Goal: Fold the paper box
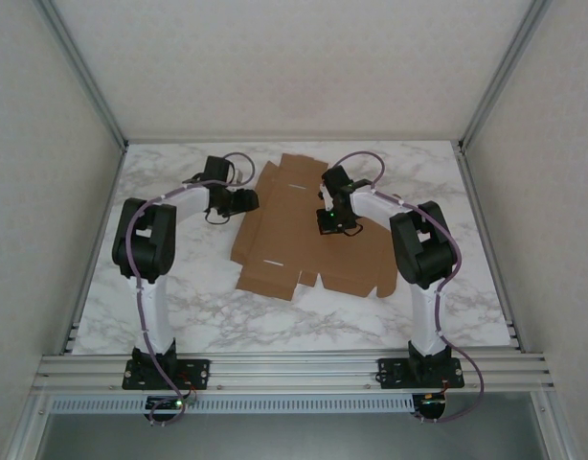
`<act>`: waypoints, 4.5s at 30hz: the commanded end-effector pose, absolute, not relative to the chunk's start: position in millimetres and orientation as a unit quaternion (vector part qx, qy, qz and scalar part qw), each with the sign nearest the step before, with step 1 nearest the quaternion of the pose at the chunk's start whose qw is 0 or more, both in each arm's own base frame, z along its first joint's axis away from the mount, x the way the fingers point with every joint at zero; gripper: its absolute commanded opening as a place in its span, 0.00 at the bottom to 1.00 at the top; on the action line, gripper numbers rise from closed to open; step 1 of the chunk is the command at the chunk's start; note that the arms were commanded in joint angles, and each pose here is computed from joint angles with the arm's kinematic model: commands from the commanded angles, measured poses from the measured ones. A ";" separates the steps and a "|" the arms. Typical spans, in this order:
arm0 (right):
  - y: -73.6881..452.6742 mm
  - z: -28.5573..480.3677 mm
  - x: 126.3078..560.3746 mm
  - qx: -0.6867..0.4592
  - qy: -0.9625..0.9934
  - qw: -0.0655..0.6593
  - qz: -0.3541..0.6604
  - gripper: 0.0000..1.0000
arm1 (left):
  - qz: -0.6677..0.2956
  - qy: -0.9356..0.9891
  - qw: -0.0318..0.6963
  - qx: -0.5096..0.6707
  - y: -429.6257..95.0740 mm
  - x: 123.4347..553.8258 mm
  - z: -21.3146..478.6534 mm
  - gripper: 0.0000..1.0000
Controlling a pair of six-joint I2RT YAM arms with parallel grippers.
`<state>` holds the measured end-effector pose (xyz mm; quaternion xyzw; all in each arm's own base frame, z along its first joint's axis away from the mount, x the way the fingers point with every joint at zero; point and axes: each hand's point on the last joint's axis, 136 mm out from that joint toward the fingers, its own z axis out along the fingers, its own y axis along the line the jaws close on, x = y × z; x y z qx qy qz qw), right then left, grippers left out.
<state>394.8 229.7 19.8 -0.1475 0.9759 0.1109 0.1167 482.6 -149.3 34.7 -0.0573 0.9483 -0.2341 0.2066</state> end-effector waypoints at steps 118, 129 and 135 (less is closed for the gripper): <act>195.1 56.8 370.0 0.075 0.948 0.111 0.287 0.14 | -0.220 0.941 0.248 0.069 -314.7 442.6 179.8 0.00; 118.4 32.4 340.8 0.125 0.978 0.130 0.109 0.11 | -0.173 0.949 0.249 0.082 -304.0 449.8 174.7 0.00; 101.1 2.4 317.7 0.110 0.988 0.103 0.041 0.02 | -0.122 0.953 0.259 0.096 -296.6 455.3 171.4 0.00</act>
